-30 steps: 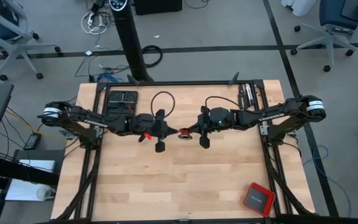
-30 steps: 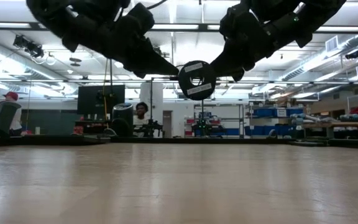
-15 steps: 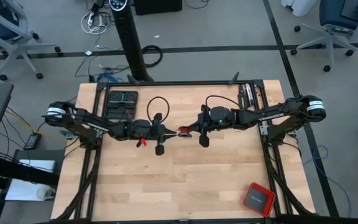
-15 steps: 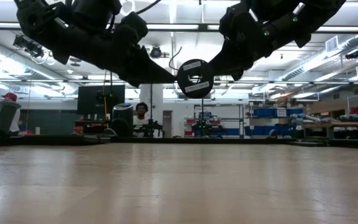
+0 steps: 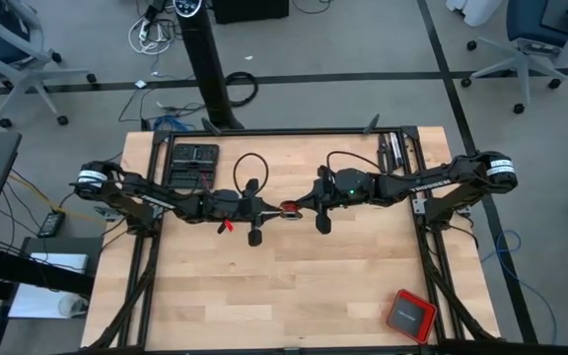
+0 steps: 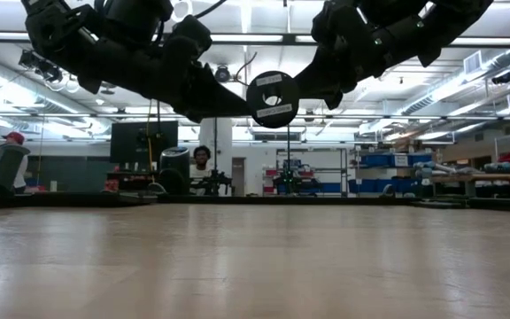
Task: Coil cords
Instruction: Coil the red wire onto the spool
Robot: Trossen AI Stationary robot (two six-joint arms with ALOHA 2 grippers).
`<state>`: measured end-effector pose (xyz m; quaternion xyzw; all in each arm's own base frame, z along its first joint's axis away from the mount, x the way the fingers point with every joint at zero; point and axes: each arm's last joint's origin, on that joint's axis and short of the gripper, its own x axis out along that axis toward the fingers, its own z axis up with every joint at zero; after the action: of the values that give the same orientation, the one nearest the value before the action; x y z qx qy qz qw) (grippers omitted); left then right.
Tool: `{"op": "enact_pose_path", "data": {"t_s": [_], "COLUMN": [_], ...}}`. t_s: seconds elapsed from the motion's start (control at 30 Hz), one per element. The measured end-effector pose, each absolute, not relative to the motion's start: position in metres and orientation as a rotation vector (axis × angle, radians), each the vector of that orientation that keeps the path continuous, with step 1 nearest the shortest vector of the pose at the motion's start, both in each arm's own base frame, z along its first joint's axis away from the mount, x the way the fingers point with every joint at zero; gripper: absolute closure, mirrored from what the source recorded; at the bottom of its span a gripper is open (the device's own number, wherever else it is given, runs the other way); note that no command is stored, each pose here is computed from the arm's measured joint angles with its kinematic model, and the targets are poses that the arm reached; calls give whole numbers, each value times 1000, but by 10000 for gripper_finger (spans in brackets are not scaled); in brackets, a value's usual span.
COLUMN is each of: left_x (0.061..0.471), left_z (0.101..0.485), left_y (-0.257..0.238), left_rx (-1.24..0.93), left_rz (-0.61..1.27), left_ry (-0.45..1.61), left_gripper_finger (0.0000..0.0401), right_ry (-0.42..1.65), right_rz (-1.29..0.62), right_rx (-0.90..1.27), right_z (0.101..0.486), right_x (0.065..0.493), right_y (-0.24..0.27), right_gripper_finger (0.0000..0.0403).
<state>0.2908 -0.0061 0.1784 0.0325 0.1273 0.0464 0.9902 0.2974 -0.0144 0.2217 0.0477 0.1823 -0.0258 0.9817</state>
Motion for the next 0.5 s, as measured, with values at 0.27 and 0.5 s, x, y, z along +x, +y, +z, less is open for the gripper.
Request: {"op": "enact_pose_path", "data": {"t_s": [0.27,0.5], "left_x": [291,290], "left_z": [178,176], "left_y": [-6,-6], "left_rx": [66,29], "left_rz": [91,109], "left_ry": [262,284], "left_gripper_finger": [350,350], "right_ry": [392,416], "right_rz": [-44,-56], "right_rx": [56,53], "right_z": [219,216], "right_x": [297,297], "right_y": [-14,-12], "right_gripper_finger": [402,402]}}
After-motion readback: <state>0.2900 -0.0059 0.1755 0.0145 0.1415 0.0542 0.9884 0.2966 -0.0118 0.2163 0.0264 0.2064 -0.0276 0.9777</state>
